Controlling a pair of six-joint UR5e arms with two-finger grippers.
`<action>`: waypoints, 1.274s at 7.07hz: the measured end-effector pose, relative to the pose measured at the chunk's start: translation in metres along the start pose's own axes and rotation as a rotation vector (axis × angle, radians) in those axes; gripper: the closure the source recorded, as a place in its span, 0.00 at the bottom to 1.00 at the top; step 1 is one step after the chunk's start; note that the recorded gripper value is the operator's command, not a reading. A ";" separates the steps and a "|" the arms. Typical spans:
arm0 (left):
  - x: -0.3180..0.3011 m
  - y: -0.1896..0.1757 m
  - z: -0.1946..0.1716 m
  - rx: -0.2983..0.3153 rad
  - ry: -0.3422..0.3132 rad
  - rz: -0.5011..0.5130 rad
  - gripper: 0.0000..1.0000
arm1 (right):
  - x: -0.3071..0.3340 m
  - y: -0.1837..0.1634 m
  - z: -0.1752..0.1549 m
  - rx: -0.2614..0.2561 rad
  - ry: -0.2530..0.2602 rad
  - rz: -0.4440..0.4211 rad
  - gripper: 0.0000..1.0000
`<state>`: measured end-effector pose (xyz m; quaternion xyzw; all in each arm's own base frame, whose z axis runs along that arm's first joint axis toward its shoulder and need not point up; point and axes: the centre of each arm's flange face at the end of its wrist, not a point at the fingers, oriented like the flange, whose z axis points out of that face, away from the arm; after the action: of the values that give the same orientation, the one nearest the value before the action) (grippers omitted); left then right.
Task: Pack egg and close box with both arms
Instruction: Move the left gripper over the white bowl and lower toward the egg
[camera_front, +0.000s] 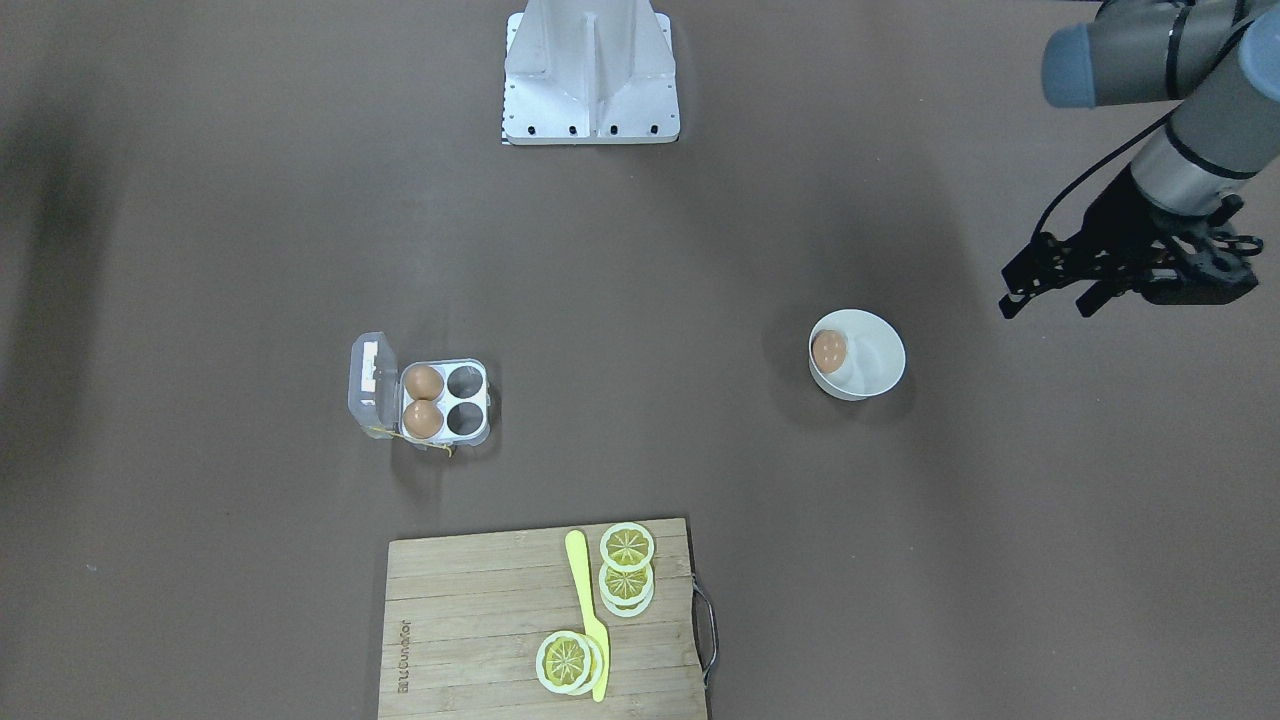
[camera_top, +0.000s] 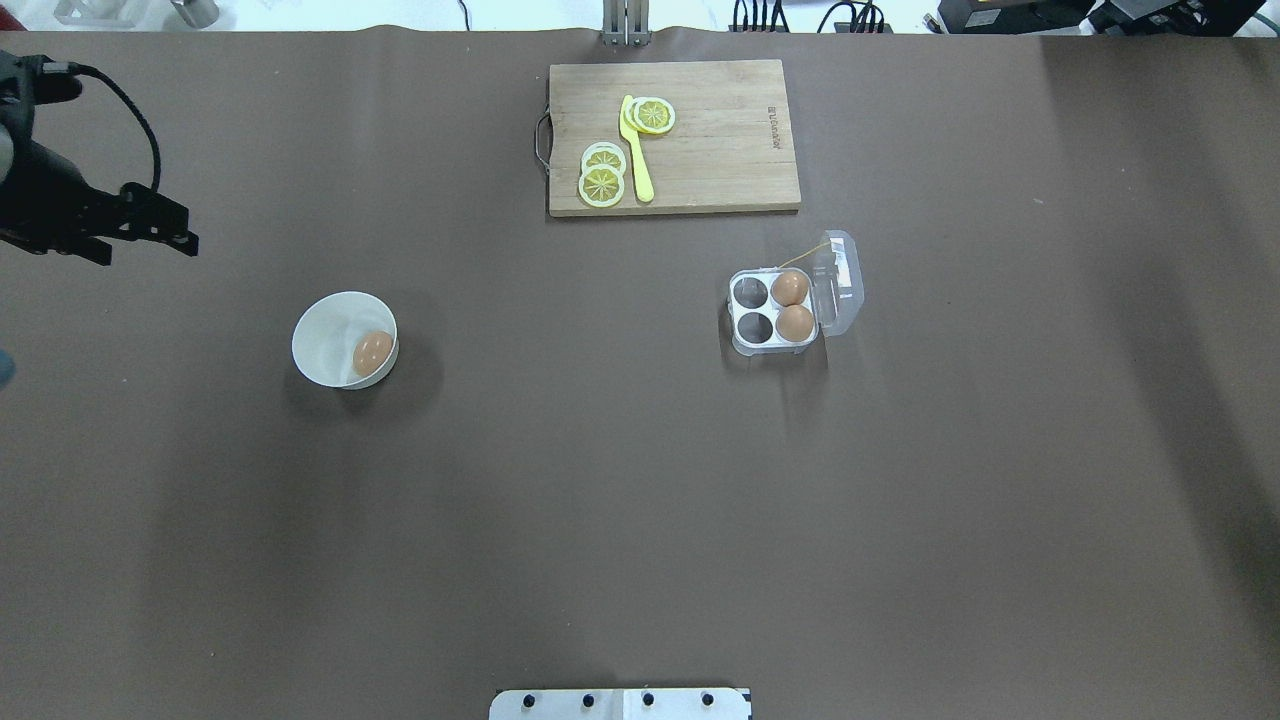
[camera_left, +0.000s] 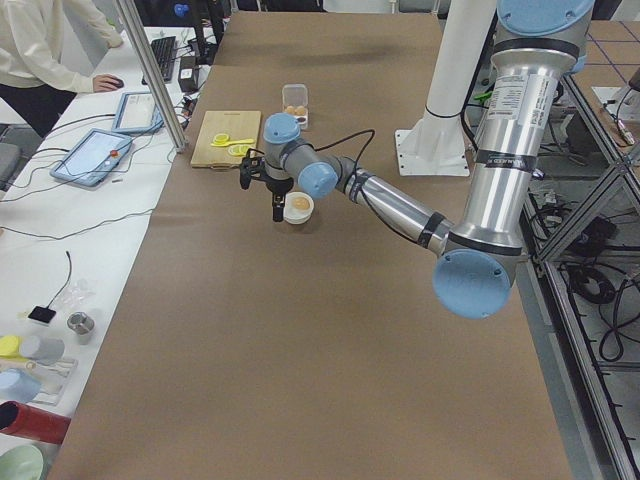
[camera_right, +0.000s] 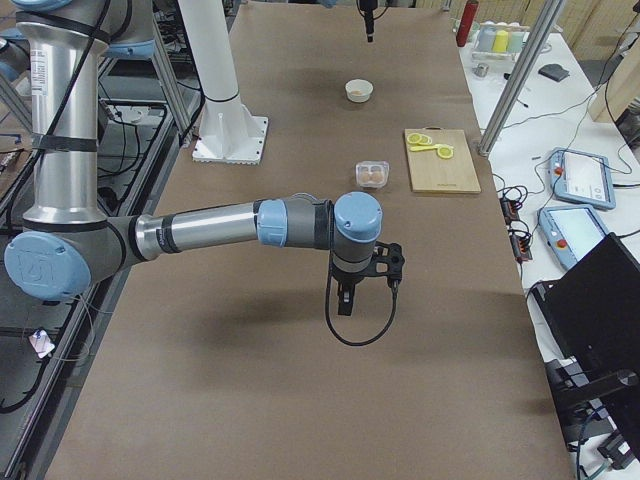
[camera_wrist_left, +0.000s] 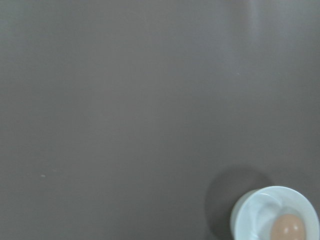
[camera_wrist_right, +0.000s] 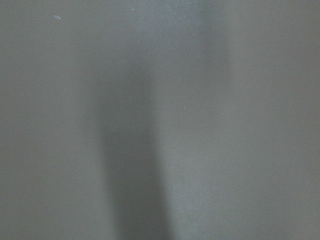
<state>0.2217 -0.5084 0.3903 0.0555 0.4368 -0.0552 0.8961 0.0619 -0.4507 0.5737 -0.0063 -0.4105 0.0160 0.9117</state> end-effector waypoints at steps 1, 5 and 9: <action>0.026 0.007 0.014 -0.007 -0.012 -0.002 0.02 | -0.002 0.000 -0.001 0.002 -0.003 -0.002 0.00; 0.087 0.012 0.036 -0.032 -0.094 0.011 0.03 | -0.004 0.001 -0.003 0.005 -0.007 -0.005 0.00; 0.084 0.011 0.045 -0.038 -0.113 0.077 0.03 | -0.006 0.000 -0.003 0.005 -0.015 -0.006 0.00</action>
<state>0.3095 -0.5079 0.3520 0.0518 0.3839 -0.0155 0.9218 0.0603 -0.4504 0.5677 -0.0028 -0.4175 0.0141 0.9086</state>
